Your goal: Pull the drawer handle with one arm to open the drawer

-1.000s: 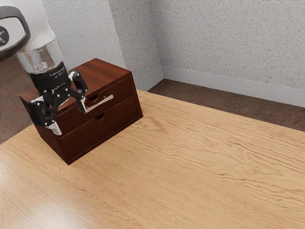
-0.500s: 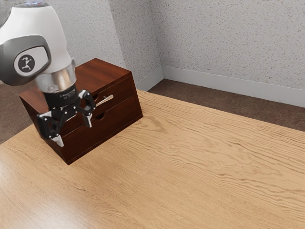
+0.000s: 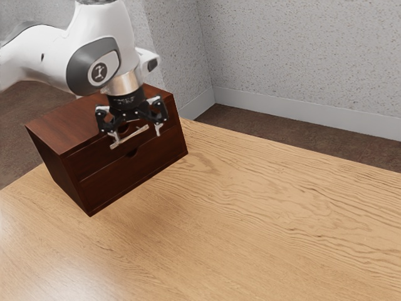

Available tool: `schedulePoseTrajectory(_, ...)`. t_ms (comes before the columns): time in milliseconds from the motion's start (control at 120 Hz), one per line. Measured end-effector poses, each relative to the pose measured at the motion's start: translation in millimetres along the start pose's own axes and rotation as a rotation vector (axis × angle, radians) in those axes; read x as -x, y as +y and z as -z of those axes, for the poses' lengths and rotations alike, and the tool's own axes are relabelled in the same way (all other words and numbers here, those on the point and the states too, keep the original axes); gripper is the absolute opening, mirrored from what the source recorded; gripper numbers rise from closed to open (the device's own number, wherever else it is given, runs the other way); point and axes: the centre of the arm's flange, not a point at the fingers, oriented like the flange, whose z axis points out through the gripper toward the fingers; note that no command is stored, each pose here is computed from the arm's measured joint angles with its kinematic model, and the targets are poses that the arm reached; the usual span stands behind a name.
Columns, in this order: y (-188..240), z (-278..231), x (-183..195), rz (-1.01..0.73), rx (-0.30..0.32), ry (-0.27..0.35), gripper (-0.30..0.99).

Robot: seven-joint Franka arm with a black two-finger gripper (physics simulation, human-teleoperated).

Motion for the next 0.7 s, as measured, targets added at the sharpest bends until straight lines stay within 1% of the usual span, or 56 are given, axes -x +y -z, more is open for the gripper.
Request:
schedulePoseTrajectory(83,-5.8,-10.6,-12.7,-0.082,-0.001,0.0,0.69)
schedulePoseTrajectory(292,-1.0,-22.5,-26.9,-0.285,0.008,0.014,0.69)
schedulePoseTrajectory(500,-16.9,-46.6,-52.5,-0.412,0.003,0.007,0.69)
schedulePoseTrajectory(700,-15.7,-53.9,-57.1,-0.538,0.007,0.018,0.69)
